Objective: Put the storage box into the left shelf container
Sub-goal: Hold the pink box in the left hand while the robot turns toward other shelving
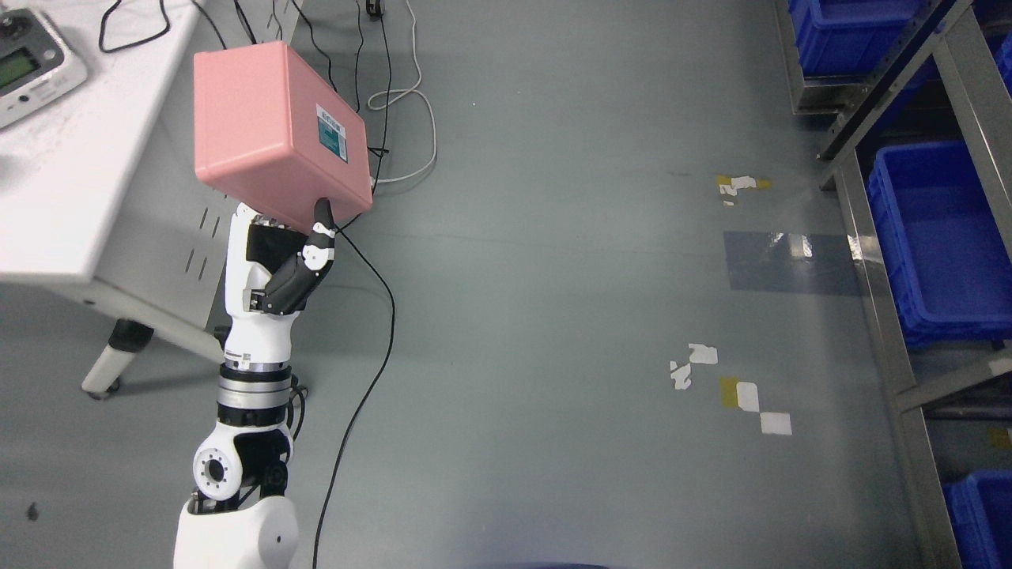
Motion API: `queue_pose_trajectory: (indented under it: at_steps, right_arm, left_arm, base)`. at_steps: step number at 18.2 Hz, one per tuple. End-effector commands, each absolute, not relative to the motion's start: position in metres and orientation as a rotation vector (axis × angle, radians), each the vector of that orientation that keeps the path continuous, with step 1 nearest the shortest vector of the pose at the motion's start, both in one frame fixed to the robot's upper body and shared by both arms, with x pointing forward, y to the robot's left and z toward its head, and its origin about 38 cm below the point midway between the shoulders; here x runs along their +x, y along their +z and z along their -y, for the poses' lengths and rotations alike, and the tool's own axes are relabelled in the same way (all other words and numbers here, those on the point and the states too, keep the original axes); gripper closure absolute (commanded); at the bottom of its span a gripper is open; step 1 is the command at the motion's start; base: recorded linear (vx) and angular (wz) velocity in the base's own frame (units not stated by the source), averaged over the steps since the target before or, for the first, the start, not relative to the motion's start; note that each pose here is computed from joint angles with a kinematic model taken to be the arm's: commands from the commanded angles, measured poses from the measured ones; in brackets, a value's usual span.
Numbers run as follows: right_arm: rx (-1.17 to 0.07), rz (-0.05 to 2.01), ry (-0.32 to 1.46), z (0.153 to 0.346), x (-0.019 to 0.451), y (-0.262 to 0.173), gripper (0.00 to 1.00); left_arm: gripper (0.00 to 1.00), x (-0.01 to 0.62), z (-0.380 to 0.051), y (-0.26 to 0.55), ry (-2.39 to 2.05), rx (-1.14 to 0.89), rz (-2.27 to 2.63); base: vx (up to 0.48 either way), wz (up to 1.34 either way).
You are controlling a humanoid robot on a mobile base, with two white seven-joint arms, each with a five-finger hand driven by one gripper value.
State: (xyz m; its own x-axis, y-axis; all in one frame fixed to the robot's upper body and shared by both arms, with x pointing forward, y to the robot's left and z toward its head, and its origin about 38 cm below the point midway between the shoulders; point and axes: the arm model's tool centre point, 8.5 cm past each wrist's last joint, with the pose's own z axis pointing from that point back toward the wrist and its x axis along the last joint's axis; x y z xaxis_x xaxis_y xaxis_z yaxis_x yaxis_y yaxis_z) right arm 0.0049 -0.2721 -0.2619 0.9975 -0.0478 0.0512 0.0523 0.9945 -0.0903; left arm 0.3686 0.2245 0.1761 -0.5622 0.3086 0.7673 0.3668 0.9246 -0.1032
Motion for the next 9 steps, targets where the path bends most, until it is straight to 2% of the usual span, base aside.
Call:
queue_pose_trajectory:
  at_steps: [1, 9]
  right_arm:
    - [-0.11, 0.073, -0.07, 0.284, 0.013, -0.261, 0.0]
    - [-0.108, 0.076, -0.07, 0.284, 0.014, -0.261, 0.0]
  left_arm:
    - [1.0, 0.354, -0.216, 0.162, -0.104, -0.519, 2.195]
    - [0.99, 0.336, -0.197, 0.142, -0.195, -0.598, 2.144]
  base:
    - [0.577, -0.15]
    - [0.538, -0.08]
